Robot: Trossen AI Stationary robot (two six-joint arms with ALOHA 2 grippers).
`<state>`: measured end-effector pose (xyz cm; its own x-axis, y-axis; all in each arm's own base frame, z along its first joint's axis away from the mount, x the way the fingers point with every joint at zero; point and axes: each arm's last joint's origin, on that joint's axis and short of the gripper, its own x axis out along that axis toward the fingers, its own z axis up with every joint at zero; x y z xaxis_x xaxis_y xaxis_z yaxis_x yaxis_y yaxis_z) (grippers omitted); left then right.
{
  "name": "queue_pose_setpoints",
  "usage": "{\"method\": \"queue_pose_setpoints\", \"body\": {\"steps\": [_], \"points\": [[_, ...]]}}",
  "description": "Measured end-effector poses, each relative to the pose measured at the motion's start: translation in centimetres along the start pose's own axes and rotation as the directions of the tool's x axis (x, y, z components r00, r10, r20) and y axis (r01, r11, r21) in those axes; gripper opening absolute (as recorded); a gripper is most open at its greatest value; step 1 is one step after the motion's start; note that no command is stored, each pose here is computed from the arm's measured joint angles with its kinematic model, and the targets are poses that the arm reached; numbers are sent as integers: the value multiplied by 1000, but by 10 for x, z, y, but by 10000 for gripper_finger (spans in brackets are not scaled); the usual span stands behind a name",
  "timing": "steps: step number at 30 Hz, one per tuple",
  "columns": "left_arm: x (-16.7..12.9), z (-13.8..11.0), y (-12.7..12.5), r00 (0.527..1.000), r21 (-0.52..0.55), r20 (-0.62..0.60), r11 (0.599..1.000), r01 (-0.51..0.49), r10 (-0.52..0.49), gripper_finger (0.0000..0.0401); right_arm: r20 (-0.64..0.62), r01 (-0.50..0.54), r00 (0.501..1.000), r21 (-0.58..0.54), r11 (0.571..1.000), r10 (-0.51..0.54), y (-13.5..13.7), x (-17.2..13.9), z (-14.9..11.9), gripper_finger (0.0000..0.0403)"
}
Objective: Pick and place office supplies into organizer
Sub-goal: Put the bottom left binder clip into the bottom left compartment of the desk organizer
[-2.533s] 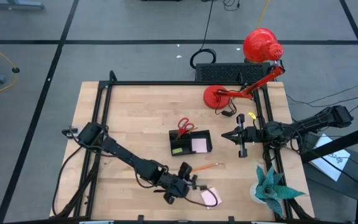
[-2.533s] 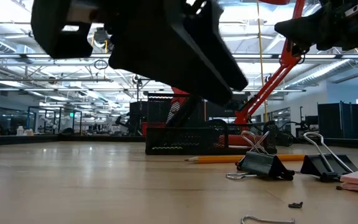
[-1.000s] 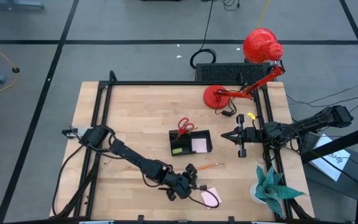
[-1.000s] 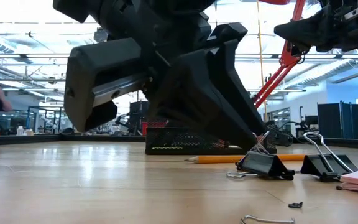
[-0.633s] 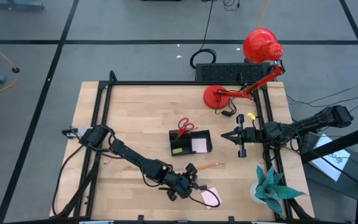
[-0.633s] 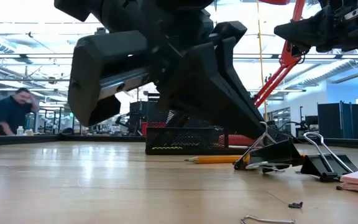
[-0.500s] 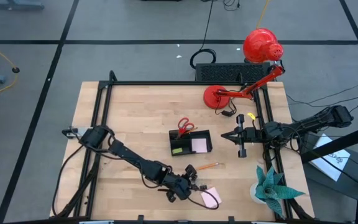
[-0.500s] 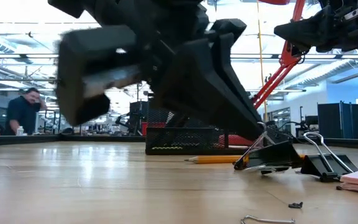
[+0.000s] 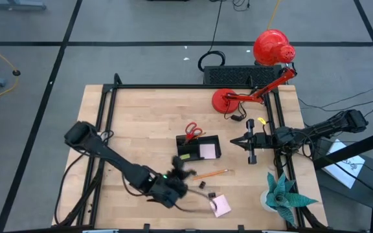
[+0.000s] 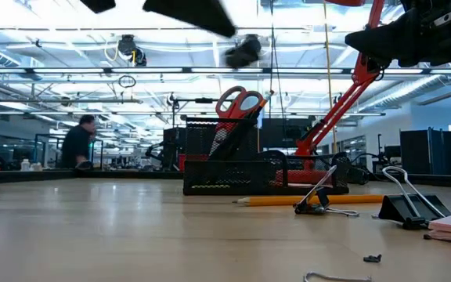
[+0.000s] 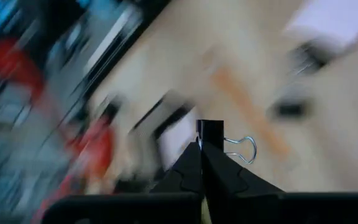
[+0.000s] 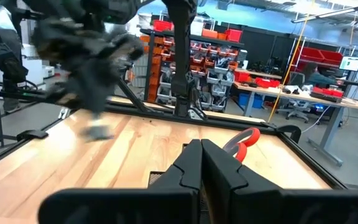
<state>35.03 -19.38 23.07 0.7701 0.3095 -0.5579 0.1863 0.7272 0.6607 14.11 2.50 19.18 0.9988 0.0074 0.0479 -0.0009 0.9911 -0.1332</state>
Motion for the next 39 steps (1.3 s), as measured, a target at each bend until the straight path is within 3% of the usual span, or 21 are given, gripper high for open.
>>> {"method": "queue_pose_setpoints", "body": {"steps": [2,6,13,20,39], "points": [[-5,-7,7,995,-82,-73,994,-78,72,4,0,0,1000,0,1000,0,0,0,0,0],[-5,-19,6,984,-169,-154,978,-119,93,14,-2,0,1000,0,1000,0,0,0,0,0],[18,-46,-6,982,-203,-163,971,-128,95,4,6,0,1000,2,1000,0,0,0,0,0],[38,-62,0,985,-246,-159,963,-111,73,16,6,0,1000,2,1000,0,0,0,0,0],[54,-72,19,980,-309,-198,948,-78,16,8,-17,-4,1000,54,999,5,0,0,-2,0]]}}
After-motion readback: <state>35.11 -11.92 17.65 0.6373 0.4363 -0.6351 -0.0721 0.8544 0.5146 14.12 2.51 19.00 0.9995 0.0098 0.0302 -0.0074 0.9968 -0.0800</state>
